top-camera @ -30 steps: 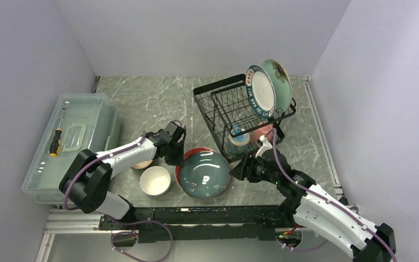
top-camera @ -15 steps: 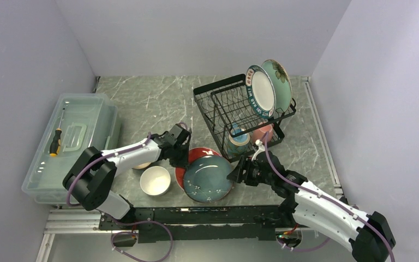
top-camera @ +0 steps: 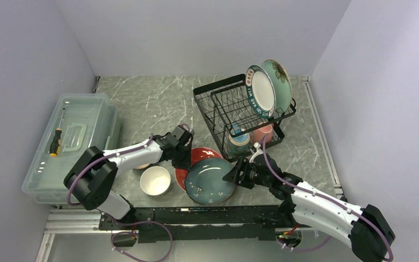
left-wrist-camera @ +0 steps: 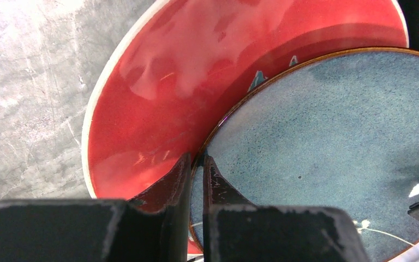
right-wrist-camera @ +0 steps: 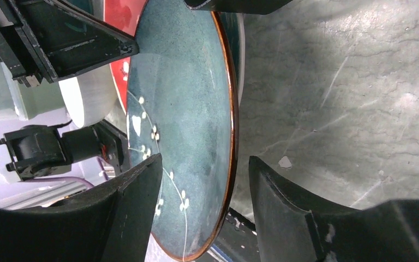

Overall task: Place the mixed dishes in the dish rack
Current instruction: Pick up the plate at the center of the board.

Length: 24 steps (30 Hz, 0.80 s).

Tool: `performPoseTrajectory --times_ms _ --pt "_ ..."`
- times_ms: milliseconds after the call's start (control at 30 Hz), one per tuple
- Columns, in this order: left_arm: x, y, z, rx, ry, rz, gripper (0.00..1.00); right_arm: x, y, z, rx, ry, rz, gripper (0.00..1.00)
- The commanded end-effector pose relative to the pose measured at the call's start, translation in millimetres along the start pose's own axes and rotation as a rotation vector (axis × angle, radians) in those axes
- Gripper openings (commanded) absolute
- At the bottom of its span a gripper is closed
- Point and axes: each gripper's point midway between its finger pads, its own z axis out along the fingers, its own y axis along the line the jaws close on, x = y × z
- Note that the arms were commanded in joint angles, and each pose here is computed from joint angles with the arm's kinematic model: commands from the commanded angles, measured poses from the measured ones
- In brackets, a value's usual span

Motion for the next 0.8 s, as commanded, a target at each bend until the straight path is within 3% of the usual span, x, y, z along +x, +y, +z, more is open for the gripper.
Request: performPoseTrajectory --times_ms 0,367,567,733,767 --pt "5.5 -7.3 6.2 0.019 0.014 -0.023 0.0 -4.1 18.1 2.4 -0.077 -0.02 0.037 0.61" --pt "7.2 -14.1 5.5 0.04 0.006 -0.022 0.0 3.1 23.7 5.7 -0.135 -0.005 0.094 0.48" --pt "8.6 -16.7 4.0 0.048 0.004 -0.021 0.0 1.6 27.4 3.4 -0.161 -0.02 0.111 0.26" --pt "11.0 -18.4 1.3 0.052 0.004 -0.016 0.0 -0.4 32.8 0.4 -0.18 -0.029 0.114 0.0" --pt "10.9 -18.6 0.1 0.053 0.001 -0.013 0.0 -1.0 33.0 -0.1 -0.18 -0.032 0.113 0.0"
